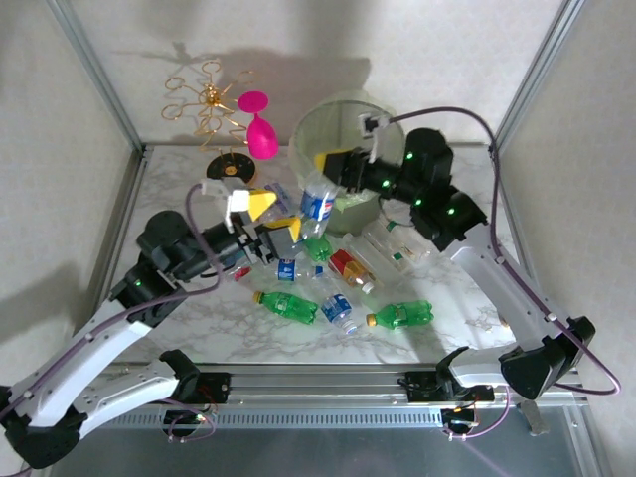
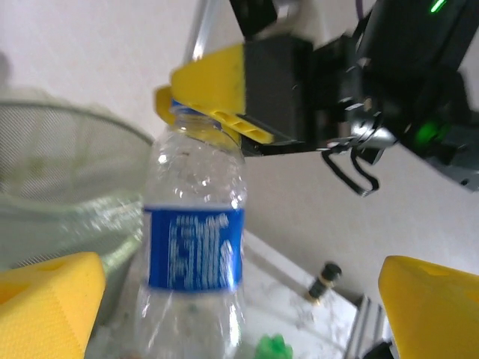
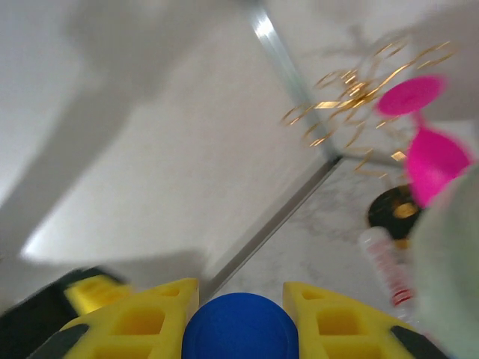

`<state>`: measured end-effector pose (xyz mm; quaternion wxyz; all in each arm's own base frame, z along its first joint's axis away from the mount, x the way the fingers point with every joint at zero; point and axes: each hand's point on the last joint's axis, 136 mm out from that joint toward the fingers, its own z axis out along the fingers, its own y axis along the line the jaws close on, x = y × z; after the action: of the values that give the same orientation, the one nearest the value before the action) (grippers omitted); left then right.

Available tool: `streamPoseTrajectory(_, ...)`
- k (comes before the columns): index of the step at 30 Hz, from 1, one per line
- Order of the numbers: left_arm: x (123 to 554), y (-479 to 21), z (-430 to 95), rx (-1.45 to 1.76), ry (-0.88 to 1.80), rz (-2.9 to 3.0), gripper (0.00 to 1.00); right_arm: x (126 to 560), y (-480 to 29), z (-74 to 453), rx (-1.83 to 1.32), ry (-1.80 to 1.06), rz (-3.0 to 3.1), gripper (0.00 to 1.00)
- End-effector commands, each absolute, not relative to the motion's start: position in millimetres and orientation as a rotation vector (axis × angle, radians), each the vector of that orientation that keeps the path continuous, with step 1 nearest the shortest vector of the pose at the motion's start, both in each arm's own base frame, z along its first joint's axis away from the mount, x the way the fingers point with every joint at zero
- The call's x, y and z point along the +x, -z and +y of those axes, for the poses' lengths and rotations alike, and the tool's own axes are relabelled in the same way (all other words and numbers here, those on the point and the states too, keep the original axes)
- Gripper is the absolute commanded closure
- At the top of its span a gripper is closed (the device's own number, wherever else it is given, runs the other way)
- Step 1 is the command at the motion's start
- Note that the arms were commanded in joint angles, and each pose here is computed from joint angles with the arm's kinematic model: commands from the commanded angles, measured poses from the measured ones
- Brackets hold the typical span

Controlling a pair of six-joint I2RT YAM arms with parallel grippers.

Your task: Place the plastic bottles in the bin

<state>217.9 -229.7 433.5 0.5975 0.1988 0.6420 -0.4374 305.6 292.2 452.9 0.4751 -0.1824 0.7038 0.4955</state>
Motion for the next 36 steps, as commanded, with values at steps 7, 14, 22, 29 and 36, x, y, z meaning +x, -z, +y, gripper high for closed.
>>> streamPoseTrajectory(7,220,-471,-182,0.273,0.843,1.407,0.06,420,-500,204,-0.123,-0.942,1.605,0.97)
streamPoseTrajectory(14,251,-431,-172,0.144,0.704,1.61,0.07,499,-470,187,-0.086,-0.63,1.677,0.97)
streamPoseTrajectory(22,262,-400,-162,0.108,0.594,1.686,0.07,534,-404,210,-0.159,-0.495,1.826,0.98)
streamPoseTrajectory(29,272,-383,-169,0.076,0.614,1.734,0.06,538,-339,249,-0.271,-0.433,1.976,0.96)
streamPoseTrajectory(36,284,-369,-172,0.061,0.578,1.805,0.06,546,-287,268,-0.278,-0.489,2.098,0.97)
